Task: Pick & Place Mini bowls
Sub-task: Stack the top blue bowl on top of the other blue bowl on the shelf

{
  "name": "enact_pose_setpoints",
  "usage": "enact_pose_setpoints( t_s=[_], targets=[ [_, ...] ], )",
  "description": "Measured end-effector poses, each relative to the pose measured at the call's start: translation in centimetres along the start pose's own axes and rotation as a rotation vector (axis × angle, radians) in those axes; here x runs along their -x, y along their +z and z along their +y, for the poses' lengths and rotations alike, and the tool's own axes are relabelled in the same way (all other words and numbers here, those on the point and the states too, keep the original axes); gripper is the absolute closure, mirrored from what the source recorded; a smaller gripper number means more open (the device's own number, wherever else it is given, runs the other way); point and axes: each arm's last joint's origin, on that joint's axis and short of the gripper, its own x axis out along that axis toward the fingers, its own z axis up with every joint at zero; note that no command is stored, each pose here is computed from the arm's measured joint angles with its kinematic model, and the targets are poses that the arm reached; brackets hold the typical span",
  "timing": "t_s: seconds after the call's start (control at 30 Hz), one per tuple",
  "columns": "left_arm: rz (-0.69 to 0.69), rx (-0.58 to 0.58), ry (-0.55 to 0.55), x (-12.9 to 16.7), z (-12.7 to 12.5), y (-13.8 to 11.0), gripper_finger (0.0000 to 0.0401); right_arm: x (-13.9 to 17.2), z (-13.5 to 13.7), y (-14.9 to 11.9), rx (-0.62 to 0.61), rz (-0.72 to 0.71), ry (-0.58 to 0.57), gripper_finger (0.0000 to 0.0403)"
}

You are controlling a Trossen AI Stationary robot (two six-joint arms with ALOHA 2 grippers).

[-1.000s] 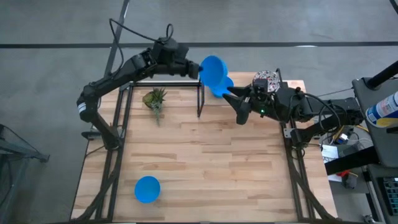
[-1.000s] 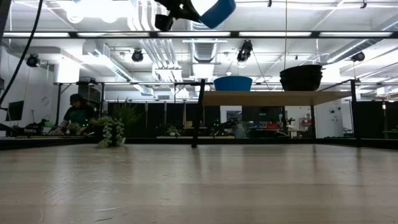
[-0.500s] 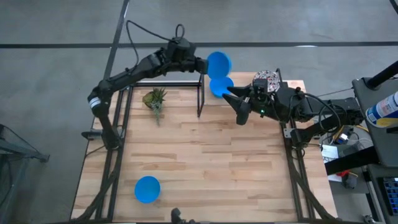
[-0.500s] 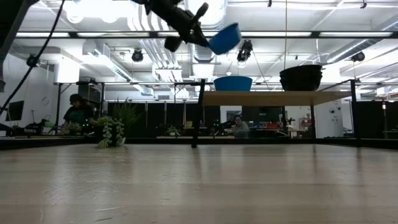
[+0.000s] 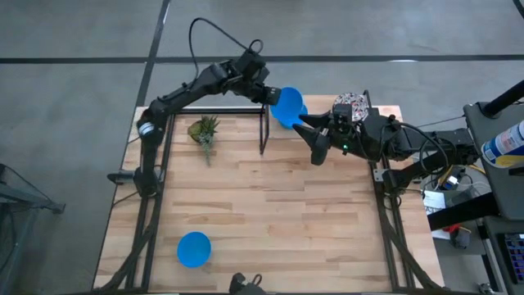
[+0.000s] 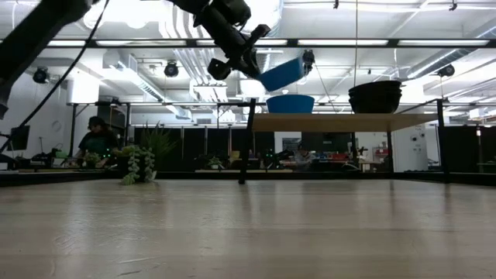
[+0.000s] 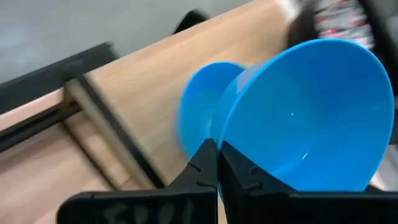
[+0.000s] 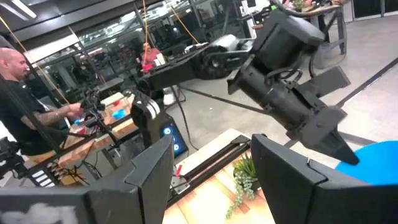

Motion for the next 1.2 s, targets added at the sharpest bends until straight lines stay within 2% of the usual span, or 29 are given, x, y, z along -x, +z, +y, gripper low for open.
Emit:
enact_pose_setpoints(
  t_s=[0.17, 0.33, 0.63, 1.07, 1.2],
  targets=[
    [0.077, 0.004, 0.062, -0.4, -0.4, 0.8, 0.0401, 0.0, 0.0, 0.0, 0.000, 0.000, 0.000, 0.0193],
    [0.031, -0.010, 0.031, -1.8, -0.3, 1.0, 0.0401, 0.0, 0.0, 0.0, 0.000, 0.001, -0.001, 0.0193],
    [0.033, 0.016, 0.103, -2.2, 0.2, 0.7, 0.0401, 0.0, 0.0, -0.1, 0.004, 0.006, -0.003, 0.0193],
    [0.031, 0.035, 0.071, -2.2, -0.1, 0.7, 0.0368, 0.0, -0.1, -0.2, 0.013, 0.019, -0.010, 0.0193],
    [0.062, 0.035, 0.024, -2.3, -0.2, 0.6, 0.0352, 0.0, -0.1, -0.2, 0.013, 0.019, -0.010, 0.0193]
  ],
)
